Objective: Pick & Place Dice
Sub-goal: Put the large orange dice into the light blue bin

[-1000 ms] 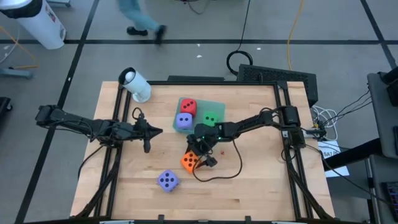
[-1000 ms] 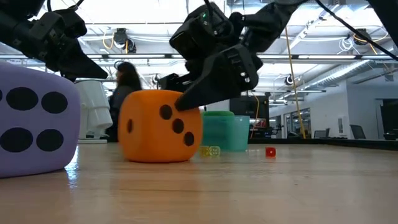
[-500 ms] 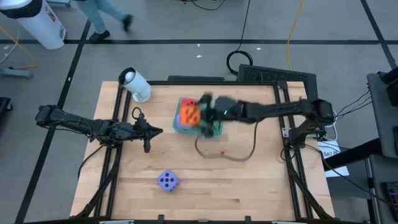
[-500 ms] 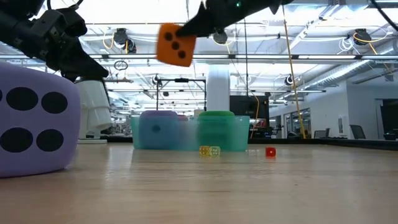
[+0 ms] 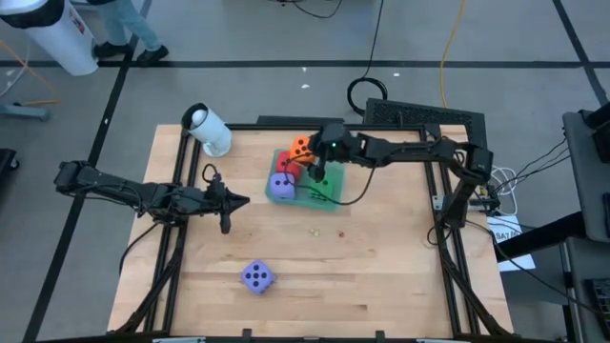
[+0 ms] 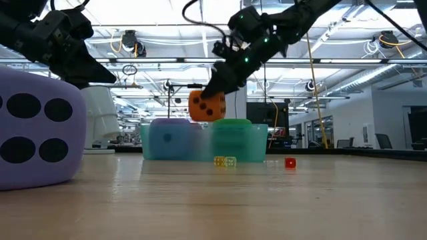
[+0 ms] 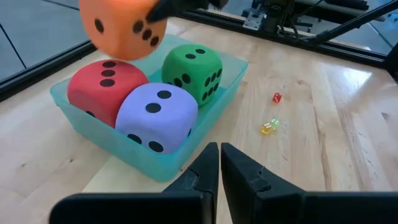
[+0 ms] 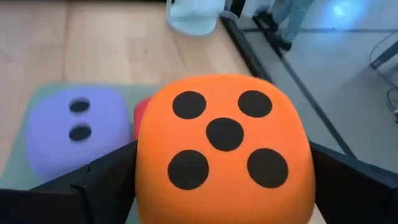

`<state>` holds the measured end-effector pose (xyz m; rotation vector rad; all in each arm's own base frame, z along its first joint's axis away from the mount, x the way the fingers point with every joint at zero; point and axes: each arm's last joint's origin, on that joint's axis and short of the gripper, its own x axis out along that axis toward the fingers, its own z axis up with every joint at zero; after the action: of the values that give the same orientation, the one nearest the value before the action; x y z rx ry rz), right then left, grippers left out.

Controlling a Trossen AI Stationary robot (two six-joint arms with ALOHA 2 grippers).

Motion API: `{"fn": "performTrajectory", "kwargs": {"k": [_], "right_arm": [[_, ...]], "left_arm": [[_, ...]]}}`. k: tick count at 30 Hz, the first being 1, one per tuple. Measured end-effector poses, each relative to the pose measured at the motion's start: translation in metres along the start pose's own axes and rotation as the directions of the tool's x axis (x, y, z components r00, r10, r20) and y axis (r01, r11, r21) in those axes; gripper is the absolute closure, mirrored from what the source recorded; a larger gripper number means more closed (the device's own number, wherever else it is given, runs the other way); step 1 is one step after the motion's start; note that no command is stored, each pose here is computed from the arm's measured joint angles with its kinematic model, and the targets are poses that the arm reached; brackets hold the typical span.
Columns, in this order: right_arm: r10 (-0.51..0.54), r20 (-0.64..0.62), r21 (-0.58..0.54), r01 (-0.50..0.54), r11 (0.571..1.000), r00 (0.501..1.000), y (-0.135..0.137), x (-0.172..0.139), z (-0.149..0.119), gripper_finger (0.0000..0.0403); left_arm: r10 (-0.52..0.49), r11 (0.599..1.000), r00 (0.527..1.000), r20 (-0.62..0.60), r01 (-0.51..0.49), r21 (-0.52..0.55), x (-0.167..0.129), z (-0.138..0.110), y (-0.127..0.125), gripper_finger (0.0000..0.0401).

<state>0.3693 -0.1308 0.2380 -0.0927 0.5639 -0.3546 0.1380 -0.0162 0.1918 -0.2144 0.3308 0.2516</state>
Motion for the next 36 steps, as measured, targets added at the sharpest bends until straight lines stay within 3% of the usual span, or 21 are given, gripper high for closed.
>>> {"fn": "performTrajectory", "kwargs": {"k": [14, 28, 36], "right_arm": [[0.024, -0.083, -0.025, -0.026, 0.999, 0.996, 0.008, 0.002, -0.014, 0.001], [0.033, -0.064, -0.047, -0.036, 0.998, 0.997, 0.008, -0.025, 0.001, 0.001], [0.033, -0.148, -0.048, -0.041, 0.998, 0.988, 0.011, -0.002, -0.017, 0.001]], "left_arm": [[0.0, 1.0, 1.0, -0.002, 0.0, 0.012, 0.0, 0.0, 0.0, 0.0375], [0.006, 1.0, 1.0, -0.017, -0.006, 0.02, 0.0, -0.002, 0.001, 0.0375], [0.003, 1.0, 1.0, -0.01, -0.003, 0.018, 0.0, -0.001, 0.0, 0.0375]]}}
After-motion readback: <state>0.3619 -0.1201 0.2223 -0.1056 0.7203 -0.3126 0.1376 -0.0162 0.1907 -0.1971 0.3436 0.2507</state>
